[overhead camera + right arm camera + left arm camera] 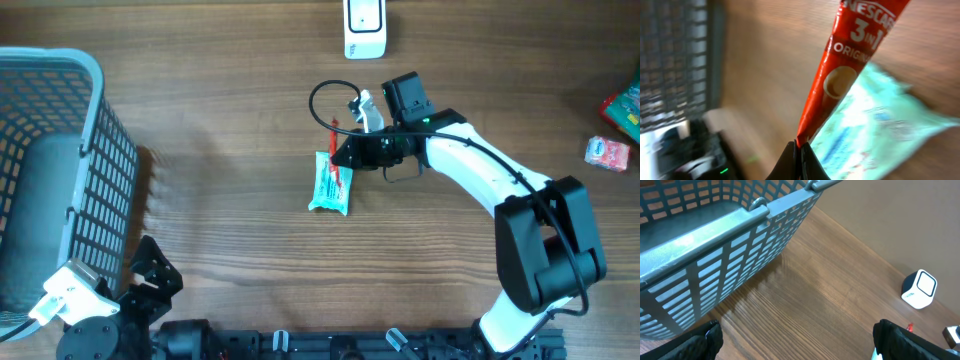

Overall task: Scan the item barcode
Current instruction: 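Hold the Nescafe sachet in front of the white scanner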

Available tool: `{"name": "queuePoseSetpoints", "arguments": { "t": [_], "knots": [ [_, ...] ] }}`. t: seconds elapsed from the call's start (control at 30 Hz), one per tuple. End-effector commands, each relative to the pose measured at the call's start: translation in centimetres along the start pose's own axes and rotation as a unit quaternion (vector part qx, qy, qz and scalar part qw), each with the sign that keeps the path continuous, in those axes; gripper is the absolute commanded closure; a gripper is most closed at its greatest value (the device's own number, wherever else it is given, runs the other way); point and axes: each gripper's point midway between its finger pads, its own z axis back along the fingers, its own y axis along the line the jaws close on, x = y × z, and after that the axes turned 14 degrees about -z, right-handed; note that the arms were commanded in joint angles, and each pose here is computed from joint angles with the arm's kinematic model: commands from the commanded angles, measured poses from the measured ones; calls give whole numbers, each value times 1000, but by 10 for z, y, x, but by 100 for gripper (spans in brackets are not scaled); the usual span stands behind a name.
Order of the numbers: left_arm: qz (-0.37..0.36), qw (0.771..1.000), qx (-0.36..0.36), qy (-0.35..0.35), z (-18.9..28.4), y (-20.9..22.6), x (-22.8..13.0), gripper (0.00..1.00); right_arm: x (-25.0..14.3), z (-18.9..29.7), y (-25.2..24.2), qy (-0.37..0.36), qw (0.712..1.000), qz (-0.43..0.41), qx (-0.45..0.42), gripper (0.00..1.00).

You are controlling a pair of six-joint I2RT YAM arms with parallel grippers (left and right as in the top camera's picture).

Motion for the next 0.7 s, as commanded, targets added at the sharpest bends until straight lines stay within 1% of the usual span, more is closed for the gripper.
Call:
{"name": "queuePoseSetpoints", "arguments": {
  "t": [0.0,0.1,0.23,0.37,0.47,0.57,0.67],
  "knots": [
    [-1,1000,4,-5,1,2,1,0,57,35,3,-119,987,48,-100,95],
    [-1,1000,4,-5,1,2,1,0,89,59,11,-183,972,43,-140,95],
    [-1,1000,4,-5,1,2,1,0,123,66,15,-228,959,41,-165,95],
    [-1,1000,4,-5,1,2,1,0,170,57,15,-255,948,57,-181,95],
    [-1,1000,4,-5,1,2,1,0,207,43,1,-265,946,47,-182,95],
    [-1,1000,4,-5,1,2,1,0,233,31,-21,-271,944,38,-186,95],
    [-1,1000,4,-5,1,2,1,0,251,28,-30,-286,940,38,-182,95]
  ]
}}
